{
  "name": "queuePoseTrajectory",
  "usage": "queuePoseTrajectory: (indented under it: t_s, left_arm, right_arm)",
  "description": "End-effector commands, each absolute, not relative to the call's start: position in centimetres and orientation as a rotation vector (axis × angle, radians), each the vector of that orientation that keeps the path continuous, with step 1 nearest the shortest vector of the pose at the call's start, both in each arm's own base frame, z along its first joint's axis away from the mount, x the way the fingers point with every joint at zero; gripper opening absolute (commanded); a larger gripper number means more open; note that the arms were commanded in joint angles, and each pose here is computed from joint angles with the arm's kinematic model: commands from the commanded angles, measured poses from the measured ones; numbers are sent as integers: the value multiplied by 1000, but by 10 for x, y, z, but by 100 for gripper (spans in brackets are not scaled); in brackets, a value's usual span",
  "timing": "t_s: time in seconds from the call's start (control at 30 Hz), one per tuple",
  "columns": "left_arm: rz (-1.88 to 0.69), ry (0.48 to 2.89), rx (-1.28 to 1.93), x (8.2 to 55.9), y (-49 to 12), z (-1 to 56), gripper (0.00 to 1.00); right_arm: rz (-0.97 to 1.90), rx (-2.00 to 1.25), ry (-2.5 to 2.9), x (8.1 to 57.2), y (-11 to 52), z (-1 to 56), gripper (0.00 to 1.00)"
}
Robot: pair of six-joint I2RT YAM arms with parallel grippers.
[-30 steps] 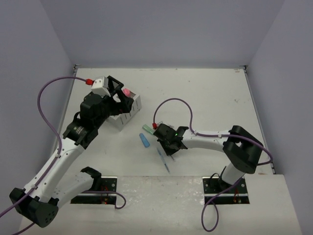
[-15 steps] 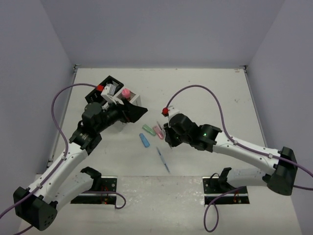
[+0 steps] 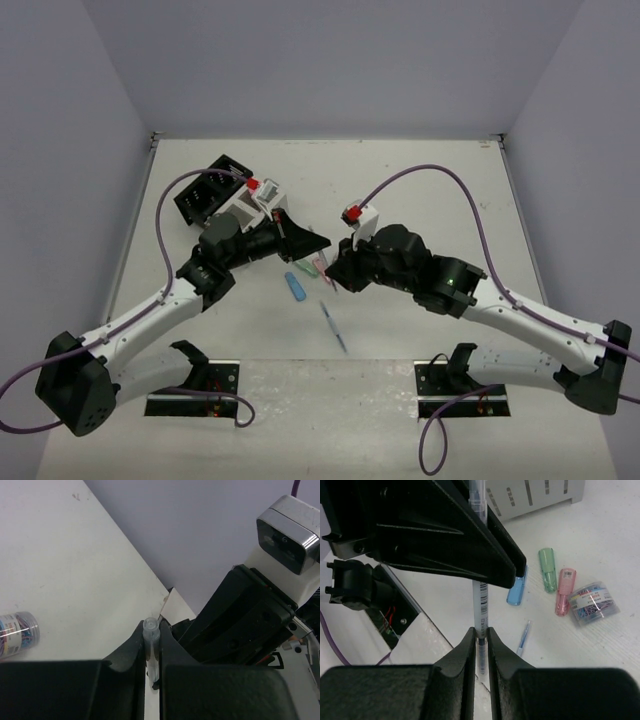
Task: Sort the stationery into containers
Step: Place the pen in the storage box.
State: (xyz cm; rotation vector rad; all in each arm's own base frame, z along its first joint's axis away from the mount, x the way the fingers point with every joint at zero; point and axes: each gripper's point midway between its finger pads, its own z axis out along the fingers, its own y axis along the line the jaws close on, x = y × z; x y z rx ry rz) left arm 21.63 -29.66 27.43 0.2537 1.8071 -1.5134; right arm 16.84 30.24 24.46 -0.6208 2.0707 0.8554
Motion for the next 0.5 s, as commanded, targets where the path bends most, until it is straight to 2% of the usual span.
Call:
queuePoseTrajectory:
  t_s: [0.0, 0.03, 0.07, 0.1, 0.17, 0.2, 0.27, 0.37, 0.47]
  left_arm:
    - [-1558, 1738, 297, 216, -305, 294, 0]
    - [-1532, 1747, 291, 218, -303, 294, 0]
    - [-1474, 1757, 274, 225, -300, 296, 0]
    - [-1354, 1799, 224, 238, -291, 289, 0]
    - [-1061, 1793, 97, 272, -260, 292, 0]
    - [-809, 1876, -23, 287, -224, 273, 0]
    - [-574, 1842, -165, 304, -183, 280, 0]
    - [-245, 1779, -367, 317, -123, 285, 0]
    - [-79, 1703, -497, 324, -89, 289, 0]
  right_arm:
    - [919, -582, 1941, 169, 302, 277, 12]
    - [899, -555, 1941, 171, 297, 276, 41]
    - [875, -528, 1948, 174, 292, 274, 80]
    - [841, -501, 1963, 177, 286, 271, 98]
    - [772, -458, 1986, 184, 276, 264, 99]
    - [722, -452, 2032, 183, 268, 253, 99]
    - [665, -448, 2090, 185, 264, 236, 99]
    - [624, -448, 2162, 183, 262, 211, 99]
    - [661, -557, 2229, 171, 275, 176, 99]
